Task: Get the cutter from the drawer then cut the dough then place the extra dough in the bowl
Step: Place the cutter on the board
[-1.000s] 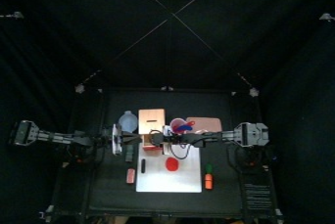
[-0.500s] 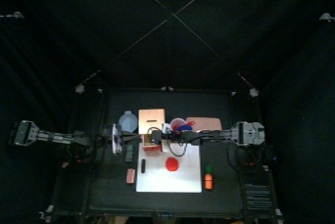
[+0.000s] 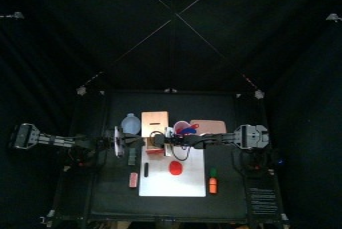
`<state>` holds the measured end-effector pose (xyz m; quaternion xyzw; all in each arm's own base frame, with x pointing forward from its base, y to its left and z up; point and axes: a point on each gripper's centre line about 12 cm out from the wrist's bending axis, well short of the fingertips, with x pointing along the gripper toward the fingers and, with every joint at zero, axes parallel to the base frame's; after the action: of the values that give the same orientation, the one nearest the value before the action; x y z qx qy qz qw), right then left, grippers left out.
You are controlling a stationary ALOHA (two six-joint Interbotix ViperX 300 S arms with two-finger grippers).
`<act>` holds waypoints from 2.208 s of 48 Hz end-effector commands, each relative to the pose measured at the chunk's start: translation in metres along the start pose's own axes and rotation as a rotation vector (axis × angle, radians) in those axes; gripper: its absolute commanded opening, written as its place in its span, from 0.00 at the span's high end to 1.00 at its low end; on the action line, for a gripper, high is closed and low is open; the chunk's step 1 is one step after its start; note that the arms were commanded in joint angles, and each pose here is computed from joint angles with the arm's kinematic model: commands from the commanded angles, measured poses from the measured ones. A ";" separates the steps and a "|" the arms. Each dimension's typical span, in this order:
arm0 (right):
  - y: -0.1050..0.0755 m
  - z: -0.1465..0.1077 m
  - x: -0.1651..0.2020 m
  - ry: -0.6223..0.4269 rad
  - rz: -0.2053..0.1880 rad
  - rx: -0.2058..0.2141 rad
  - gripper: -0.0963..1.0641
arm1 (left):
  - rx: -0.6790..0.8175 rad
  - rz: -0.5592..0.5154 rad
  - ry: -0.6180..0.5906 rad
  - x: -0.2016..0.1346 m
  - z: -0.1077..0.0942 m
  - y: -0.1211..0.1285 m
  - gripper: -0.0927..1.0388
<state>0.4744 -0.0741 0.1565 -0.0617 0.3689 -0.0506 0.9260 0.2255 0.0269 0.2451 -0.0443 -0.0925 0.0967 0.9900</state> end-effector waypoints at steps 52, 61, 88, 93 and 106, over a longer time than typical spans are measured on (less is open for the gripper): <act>0.007 0.049 -0.148 -0.281 -0.040 -0.140 0.53 | -0.003 0.058 -0.008 0.000 0.001 0.012 0.47; 0.041 -0.019 -0.167 -0.206 0.039 -0.196 0.54 | 0.001 0.078 -0.020 0.002 0.004 0.016 0.47; 0.057 -0.130 -0.171 -0.135 0.107 -0.243 0.53 | 0.013 0.113 0.013 0.044 0.005 0.021 0.48; 0.051 -0.134 -0.167 -0.146 0.097 -0.220 0.53 | 0.017 0.115 0.032 0.054 0.000 0.021 0.48; 0.053 -0.135 -0.158 -0.158 0.108 -0.186 0.48 | 0.034 0.155 0.082 0.067 -0.015 0.032 0.47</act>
<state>0.2648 -0.0103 0.1532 -0.1382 0.3135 0.0424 0.9385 0.2818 0.0630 0.2332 -0.0410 -0.0371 0.1616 0.9853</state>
